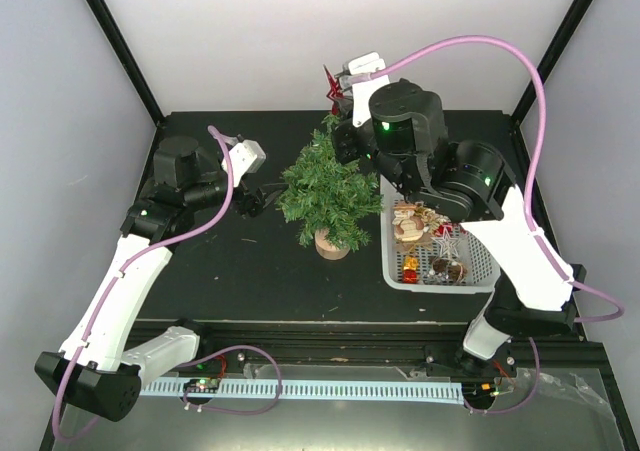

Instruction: Decorate the small christmas tree

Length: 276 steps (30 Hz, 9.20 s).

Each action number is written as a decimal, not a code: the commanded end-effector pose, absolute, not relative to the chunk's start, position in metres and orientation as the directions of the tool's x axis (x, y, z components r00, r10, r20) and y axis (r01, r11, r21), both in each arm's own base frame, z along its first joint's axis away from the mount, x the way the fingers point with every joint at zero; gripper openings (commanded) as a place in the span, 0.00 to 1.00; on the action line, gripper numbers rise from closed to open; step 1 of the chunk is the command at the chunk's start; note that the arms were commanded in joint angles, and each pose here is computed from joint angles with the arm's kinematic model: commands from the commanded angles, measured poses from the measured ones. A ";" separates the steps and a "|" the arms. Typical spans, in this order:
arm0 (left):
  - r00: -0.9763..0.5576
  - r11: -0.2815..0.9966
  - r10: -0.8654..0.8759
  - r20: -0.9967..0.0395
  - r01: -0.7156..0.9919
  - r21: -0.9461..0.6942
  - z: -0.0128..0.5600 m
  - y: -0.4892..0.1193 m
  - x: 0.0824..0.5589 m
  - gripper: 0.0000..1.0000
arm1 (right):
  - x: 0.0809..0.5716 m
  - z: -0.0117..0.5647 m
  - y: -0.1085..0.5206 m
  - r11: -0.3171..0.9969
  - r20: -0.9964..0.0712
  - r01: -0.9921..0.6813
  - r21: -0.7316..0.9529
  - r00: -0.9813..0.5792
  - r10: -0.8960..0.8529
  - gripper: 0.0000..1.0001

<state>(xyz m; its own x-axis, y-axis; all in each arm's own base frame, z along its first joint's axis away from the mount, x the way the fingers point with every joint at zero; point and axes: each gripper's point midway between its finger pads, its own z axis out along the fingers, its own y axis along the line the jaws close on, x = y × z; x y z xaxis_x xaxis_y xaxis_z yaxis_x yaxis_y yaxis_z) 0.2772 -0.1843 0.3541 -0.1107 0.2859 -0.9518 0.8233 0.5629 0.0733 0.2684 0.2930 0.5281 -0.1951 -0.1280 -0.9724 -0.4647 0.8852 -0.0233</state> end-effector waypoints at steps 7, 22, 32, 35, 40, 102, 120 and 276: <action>-0.103 0.550 0.267 -0.958 0.833 0.063 0.357 -0.187 0.279 0.83 | 0.266 0.524 0.303 0.841 -0.963 -0.541 -0.019 -0.217 -0.162 0.01; -0.102 0.548 0.265 -0.959 0.834 0.063 0.356 -0.187 0.280 0.83 | 0.266 0.538 0.279 0.878 -0.972 -0.479 -0.009 -0.201 -0.120 0.01; -0.029 0.575 0.277 -0.960 0.806 0.141 0.389 -0.181 0.280 0.84 | 0.239 0.550 0.241 0.862 -0.989 -0.505 0.029 -0.138 -0.047 0.01; 0.019 0.592 0.287 -0.958 0.783 0.193 0.408 -0.176 0.279 0.85 | 0.228 0.553 0.229 0.852 -0.994 -0.523 0.029 -0.106 -0.031 0.01; 0.076 0.568 0.277 -0.958 0.791 0.227 0.440 -0.176 0.265 0.86 | 0.193 0.543 0.254 0.684 -0.989 -0.729 0.016 -0.110 -0.094 0.01; 0.084 -0.182 0.132 -0.988 0.982 0.059 0.433 -0.215 0.115 0.07 | 0.120 0.413 0.352 0.318 -0.863 -0.945 0.073 -0.219 -0.456 0.01; 0.130 -0.056 0.113 -0.985 0.991 0.125 0.466 -0.217 0.133 0.02 | 0.129 0.448 0.325 0.411 -0.917 -0.911 0.046 -0.202 -0.345 0.53; -0.068 0.234 0.228 -0.971 0.972 -0.013 0.497 -0.227 0.249 0.75 | 0.157 0.400 0.211 0.744 -0.953 -0.658 0.114 -0.283 -0.104 0.69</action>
